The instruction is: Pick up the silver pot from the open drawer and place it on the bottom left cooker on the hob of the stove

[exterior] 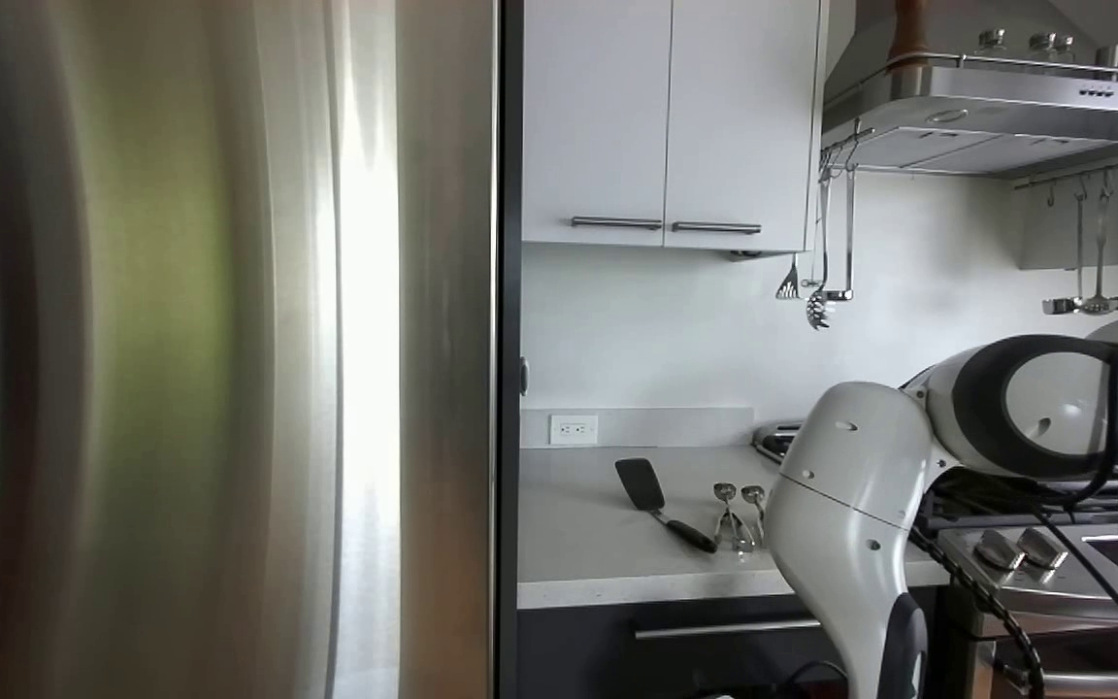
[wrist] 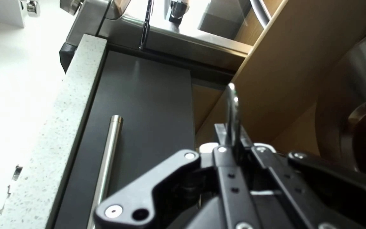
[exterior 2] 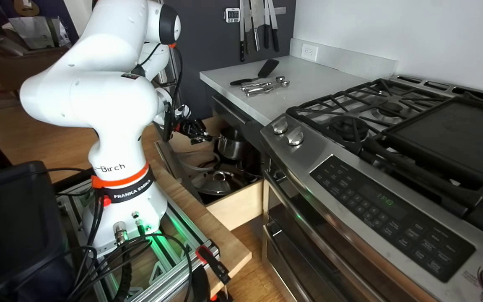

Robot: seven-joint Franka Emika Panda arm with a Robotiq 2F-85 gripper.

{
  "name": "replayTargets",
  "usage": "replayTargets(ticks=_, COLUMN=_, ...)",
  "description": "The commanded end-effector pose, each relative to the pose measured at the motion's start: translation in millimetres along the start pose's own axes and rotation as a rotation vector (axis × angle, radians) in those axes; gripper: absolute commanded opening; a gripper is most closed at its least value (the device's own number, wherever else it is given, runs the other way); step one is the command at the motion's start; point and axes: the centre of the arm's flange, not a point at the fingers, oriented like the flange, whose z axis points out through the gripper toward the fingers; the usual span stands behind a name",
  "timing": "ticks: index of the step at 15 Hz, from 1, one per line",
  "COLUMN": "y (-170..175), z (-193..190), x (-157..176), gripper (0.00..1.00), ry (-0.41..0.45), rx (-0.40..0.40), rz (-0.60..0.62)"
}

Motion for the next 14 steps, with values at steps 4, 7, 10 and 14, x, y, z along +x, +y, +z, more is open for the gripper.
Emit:
replayTargets(ticks=4, y=19.2, z=-14.5, x=-34.7, gripper=0.02, ry=0.029, rx=0.047, rz=-0.040)
replayTargets(ticks=7, y=26.3, z=-22.5, x=-46.2, gripper=0.02, ry=0.047, rx=0.072, rz=-0.057)
replayTargets(ticks=10, y=35.2, z=-33.1, x=-60.5, gripper=0.02, ry=0.045, rx=0.068, rz=-0.066)
replayTargets(ticks=14, y=48.5, z=-51.2, x=-86.1, gripper=0.02, ry=0.033, rx=0.026, rz=-0.053)
